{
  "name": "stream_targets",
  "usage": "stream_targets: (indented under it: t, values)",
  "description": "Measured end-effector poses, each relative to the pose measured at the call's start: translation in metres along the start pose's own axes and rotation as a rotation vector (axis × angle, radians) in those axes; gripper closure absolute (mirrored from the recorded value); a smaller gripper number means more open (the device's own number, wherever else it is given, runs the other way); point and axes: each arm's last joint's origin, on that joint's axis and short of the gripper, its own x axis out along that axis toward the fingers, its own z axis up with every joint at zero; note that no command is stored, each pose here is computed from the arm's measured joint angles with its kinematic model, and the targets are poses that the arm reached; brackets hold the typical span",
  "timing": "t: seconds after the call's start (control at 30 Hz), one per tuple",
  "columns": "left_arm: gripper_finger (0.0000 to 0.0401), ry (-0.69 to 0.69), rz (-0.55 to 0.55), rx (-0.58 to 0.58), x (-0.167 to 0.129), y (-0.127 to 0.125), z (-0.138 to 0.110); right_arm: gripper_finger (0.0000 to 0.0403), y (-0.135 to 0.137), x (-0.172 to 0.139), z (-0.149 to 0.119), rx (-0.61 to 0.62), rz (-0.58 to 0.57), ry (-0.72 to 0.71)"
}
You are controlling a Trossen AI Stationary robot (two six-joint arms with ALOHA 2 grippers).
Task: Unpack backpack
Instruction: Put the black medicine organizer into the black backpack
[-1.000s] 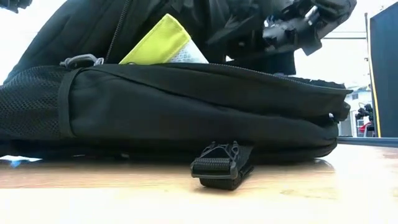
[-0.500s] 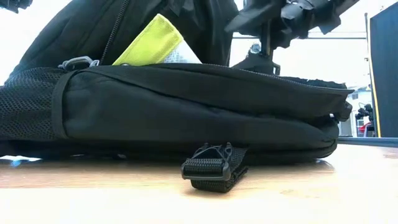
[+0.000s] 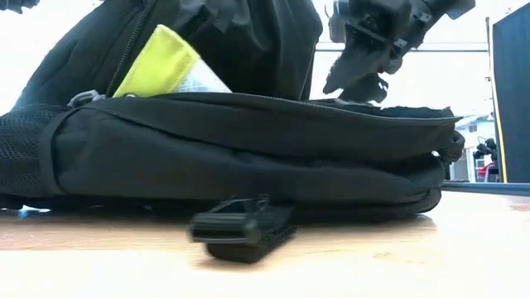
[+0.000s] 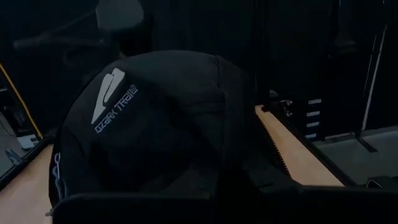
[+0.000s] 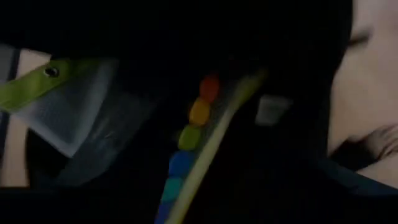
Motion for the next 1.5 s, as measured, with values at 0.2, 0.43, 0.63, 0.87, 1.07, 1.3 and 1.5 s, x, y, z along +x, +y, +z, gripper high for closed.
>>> stream_targets:
  t: [0.2,0.43,0.63,0.87,1.07,1.3,1.5]
  values:
    - [0.0401,0.000,0.033,-0.002,0.000,0.001,0.000,0.0147,0.048,-0.016,0.017,-0.256,0.043,-0.179]
    - [0.0401,0.004,0.083,-0.002,0.001,0.004,0.000,0.0147,0.111,-0.013,0.025,-0.512,-0.004,-0.312]
    - [0.0354,0.064,0.079,0.005,0.004,0.002,-0.009,0.0149,0.134,-0.008,0.038,-0.585,-0.050,-0.355]
    - [0.0222,0.111,0.101,0.035,0.007,0.000,-0.017,0.0163,0.152,-0.028,0.053,-0.554,0.019,-0.490]
    - [0.0128,0.114,0.104,0.037,0.007,0.000,-0.018,0.0174,0.157,-0.035,0.061,-0.572,0.056,-0.591]
    - [0.0097,0.039,0.078,0.059,0.001,-0.005,0.007,0.0181,0.132,-0.003,0.053,-0.486,-0.030,-0.369]
    - [0.0107,0.085,-0.103,0.099,-0.011,-0.032,0.013,0.0188,0.117,0.037,0.023,-0.455,-0.131,-0.110]
